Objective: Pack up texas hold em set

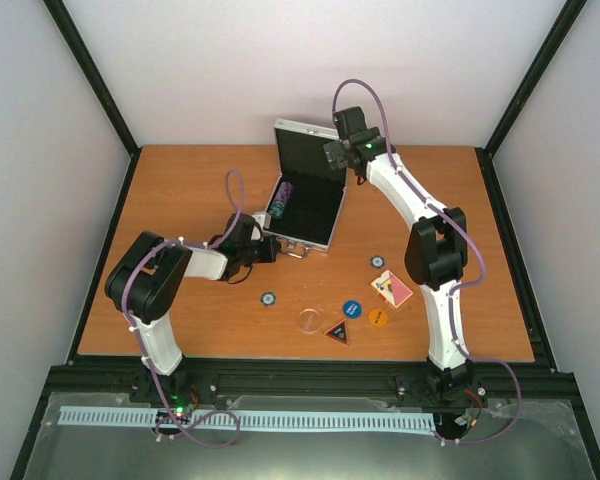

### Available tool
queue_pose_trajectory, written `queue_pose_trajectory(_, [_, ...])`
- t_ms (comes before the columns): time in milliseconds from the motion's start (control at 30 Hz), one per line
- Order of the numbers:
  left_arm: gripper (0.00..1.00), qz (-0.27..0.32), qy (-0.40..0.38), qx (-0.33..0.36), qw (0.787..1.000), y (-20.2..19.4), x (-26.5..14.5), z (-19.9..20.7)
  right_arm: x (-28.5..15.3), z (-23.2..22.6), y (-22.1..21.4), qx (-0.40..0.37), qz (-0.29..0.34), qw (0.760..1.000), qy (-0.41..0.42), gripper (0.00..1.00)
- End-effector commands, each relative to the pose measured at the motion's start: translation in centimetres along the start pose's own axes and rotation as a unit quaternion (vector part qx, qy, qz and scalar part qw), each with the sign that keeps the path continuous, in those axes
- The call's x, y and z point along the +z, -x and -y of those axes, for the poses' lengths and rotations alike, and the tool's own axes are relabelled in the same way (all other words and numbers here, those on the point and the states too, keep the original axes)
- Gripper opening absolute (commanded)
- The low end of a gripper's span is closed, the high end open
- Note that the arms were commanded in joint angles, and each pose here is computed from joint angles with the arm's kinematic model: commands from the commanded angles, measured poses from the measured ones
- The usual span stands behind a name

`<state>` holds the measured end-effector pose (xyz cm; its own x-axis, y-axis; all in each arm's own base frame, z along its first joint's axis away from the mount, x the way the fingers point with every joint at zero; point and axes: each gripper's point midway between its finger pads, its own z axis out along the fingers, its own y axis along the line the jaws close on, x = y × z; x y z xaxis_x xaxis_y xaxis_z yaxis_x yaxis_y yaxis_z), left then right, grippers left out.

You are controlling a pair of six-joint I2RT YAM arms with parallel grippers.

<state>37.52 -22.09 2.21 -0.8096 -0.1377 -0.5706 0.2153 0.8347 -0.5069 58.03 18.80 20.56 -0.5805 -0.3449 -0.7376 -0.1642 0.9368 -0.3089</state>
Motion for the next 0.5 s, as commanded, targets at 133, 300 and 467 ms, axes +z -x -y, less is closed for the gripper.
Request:
queue_pose_trajectory(133, [0.01, -0.115, 0.080, -0.016, 0.990, -7.2, -0.4, -4.5, -1.1, -2.5, -1.4, -0.006, -0.011, 0.996, 0.088, 1.00])
queue_pose_trajectory(300, [0.01, -0.109, 0.073, -0.012, 0.991, -6.5, -0.5, -3.9, -1.9, -2.5, -1.2, -0.009, -0.009, 0.995, 0.096, 1.00])
queue_pose_trajectory(467, [0.01, -0.105, 0.067, -0.003, 0.992, -5.4, -0.9, -3.1, -2.3, -2.2, -1.1, -0.006, -0.005, 0.996, 0.093, 1.00])
